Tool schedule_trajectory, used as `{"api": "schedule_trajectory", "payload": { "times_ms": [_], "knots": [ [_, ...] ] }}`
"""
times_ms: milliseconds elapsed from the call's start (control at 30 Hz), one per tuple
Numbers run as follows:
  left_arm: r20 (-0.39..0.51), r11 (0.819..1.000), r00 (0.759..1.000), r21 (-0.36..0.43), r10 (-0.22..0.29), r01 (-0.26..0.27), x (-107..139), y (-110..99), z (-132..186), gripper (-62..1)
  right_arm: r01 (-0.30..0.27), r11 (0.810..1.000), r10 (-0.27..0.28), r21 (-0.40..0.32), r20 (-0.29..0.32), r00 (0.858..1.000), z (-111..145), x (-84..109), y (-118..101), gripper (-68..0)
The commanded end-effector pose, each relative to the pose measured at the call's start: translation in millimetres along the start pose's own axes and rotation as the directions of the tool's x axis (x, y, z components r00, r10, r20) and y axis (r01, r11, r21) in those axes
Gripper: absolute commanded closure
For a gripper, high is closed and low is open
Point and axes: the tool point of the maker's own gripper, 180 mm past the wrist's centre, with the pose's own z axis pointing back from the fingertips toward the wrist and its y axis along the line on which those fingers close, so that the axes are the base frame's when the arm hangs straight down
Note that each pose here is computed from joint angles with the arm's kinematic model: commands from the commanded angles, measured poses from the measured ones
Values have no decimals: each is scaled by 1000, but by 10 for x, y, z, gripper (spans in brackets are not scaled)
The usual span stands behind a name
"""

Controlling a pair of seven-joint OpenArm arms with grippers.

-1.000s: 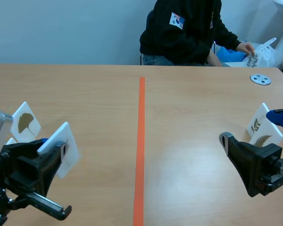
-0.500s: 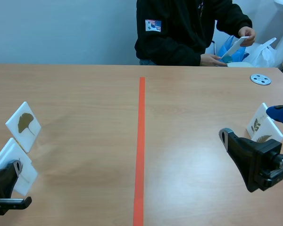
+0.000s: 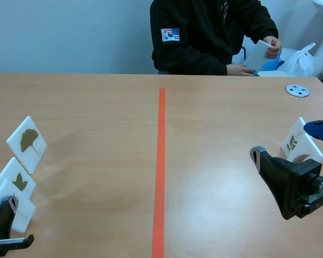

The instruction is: Sort the leaf by its shape. The table is split by an orange tape line. A compound leaf with several leaflets goes to the left side, a simple leaf with one blade goes to the right side. Return to the home posture when a red brick is placed on the table.

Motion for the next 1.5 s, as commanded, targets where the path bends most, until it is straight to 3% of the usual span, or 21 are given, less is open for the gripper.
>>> {"api": "schedule_trajectory", "payload": {
  "times_ms": [0, 433, 567, 800, 867, 1000, 1200, 1300, 1400, 1467],
  "knots": [
    [49, 1000, 999, 5, 4, -4, 100, 10, -33, -55, -14, 1000, 14, -7, 36, 999, 3, 109, -56, -679],
    [34, 1000, 999, 31, 4, -5, -35, 112, -99, -65, -14, 1000, 14, -7, 36, 999, 3, 109, -56, -679],
    [35, 1000, 999, 31, 4, -5, -32, 111, -100, -200, -14, 1000, 14, -7, 36, 999, 3, 109, -56, -679],
    [54, 1000, 999, 30, 2, -4, -3, 111, -71, -555, -14, 1000, 14, -7, 36, 999, 3, 109, -56, -679],
    [72, 1000, 997, 27, 1, -3, 40, 100, -52, -623, -14, 1000, 14, -7, 36, 999, 3, 109, -56, -679],
    [98, 1000, 995, 0, 0, 0, 179, 10, 20, -623, -14, 1000, 14, -6, 36, 999, 3, 108, -55, -679],
    [181, 998, 984, -70, 4, 8, 621, -239, 165, -623, -14, 1000, 14, -6, 36, 999, 4, 108, -55, -679],
    [174, 993, 985, -115, -14, 34, 790, -397, 201, -623, -14, 1000, 14, -6, 35, 999, 4, 107, -56, -679],
    [152, 977, 988, -206, -20, 51, 926, -610, 225, -623, -14, 1000, 14, -7, 36, 999, 4, 109, -58, -679],
    [136, 958, 990, -280, -31, 68, 992, -765, 244, -623, -14, 1000, 14, -7, 36, 999, 4, 109, -58, -679]
  ]
}}
